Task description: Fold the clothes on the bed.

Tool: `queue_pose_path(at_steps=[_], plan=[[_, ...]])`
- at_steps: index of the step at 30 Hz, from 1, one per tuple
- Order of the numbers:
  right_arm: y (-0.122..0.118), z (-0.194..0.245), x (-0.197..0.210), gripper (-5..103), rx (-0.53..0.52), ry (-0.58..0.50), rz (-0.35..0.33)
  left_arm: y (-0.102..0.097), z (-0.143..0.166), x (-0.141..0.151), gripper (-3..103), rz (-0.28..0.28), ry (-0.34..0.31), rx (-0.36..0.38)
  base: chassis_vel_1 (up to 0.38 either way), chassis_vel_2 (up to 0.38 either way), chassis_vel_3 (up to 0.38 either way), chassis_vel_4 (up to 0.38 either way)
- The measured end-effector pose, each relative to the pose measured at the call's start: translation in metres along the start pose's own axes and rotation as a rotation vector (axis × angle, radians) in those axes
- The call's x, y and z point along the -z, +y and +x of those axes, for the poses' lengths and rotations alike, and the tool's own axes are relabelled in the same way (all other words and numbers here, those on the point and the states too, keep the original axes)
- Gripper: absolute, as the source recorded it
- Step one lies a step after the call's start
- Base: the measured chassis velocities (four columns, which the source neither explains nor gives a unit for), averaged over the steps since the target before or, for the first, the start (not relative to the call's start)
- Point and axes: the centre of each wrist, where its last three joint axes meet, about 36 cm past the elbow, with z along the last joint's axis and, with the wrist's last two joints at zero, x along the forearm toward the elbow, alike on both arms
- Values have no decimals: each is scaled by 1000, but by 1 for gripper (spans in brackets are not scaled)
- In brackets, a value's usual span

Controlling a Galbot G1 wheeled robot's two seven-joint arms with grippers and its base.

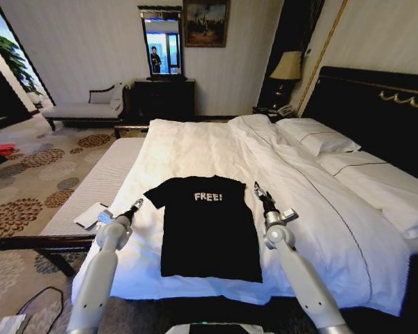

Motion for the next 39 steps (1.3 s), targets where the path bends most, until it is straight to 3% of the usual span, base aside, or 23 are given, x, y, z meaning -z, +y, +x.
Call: queue_pose_path(at_steps=[6,15,28,32,39], plan=[[-5,-2,2,100,-14,1,9,-11,-20,-6,100,14,-9,-24,0,0,0,0],[-11,-9,-4,100,-40,11,7,-35,-72,-11,100,-28,-4,-25,0,0,0,0],[-20,-12,8,100,-51,-2,29,-43,-99,-19,103,-50,6,-7,0,0,0,0],[-21,-12,7,100,-53,0,30,-42,-99,-18,96,-49,-7,-10,0,0,0,0],[-19,-15,4,100,-54,4,28,-36,-98,-15,69,-61,-25,-15,0,0,0,0]])
